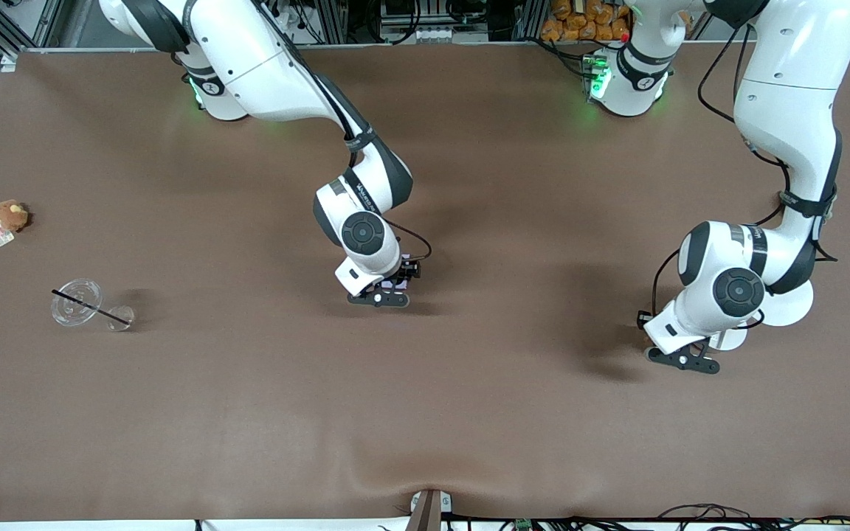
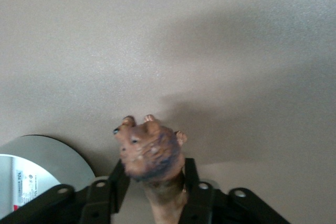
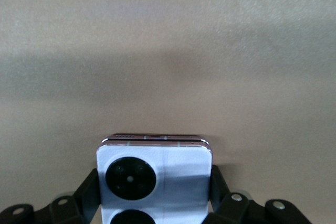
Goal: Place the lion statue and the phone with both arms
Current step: 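Set the lion beside the white lamp while the right gripper carries the phone, then raise the left gripper away while the right gripper carries the phone toward the cup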
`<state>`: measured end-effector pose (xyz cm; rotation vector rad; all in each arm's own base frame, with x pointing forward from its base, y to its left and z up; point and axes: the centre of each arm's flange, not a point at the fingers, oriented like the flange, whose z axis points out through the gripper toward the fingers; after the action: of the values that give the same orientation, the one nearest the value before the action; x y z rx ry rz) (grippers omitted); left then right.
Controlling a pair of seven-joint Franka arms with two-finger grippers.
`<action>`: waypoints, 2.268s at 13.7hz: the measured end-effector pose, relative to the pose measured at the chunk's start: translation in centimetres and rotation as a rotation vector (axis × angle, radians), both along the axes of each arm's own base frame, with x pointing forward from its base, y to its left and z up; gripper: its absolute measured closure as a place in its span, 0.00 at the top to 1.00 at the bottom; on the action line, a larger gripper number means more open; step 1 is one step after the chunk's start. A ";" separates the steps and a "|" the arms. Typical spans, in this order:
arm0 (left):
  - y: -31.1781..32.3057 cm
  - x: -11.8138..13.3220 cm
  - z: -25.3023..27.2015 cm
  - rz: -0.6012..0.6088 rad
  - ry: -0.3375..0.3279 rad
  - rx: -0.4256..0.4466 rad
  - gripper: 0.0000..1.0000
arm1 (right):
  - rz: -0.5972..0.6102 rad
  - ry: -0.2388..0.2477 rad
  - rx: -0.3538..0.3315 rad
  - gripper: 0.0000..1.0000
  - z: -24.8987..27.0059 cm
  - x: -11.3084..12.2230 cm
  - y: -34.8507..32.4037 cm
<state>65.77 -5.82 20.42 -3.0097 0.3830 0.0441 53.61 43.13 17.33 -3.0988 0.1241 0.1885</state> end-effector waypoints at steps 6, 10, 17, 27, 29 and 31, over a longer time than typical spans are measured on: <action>-3.7 0.4 4.3 -0.043 0.012 0.001 1.00 | -0.063 -0.012 0.023 0.85 10.5 8.3 -11.5; -4.7 1.2 11.1 -0.044 0.000 0.016 1.00 | -0.057 0.000 0.045 0.85 14.8 13.4 -27.1; -5.0 1.3 21.8 -0.009 -0.083 -0.019 1.00 | 0.087 -0.018 0.000 0.85 10.3 16.3 -43.8; -0.8 -5.9 39.7 0.144 -0.084 -0.140 1.00 | 0.051 0.023 -0.044 0.85 1.5 14.7 -49.3; -1.6 -7.5 41.5 0.173 -0.076 -0.159 1.00 | 0.045 0.035 -0.043 0.85 0.7 14.4 -49.6; -1.9 -8.8 43.0 0.181 -0.071 -0.163 1.00 | 0.041 0.050 -0.042 0.85 -0.2 14.1 -49.4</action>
<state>56.92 -7.71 63.45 -3.1867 0.1115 -0.0832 67.76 -6.29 17.15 -3.1408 0.0663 0.2675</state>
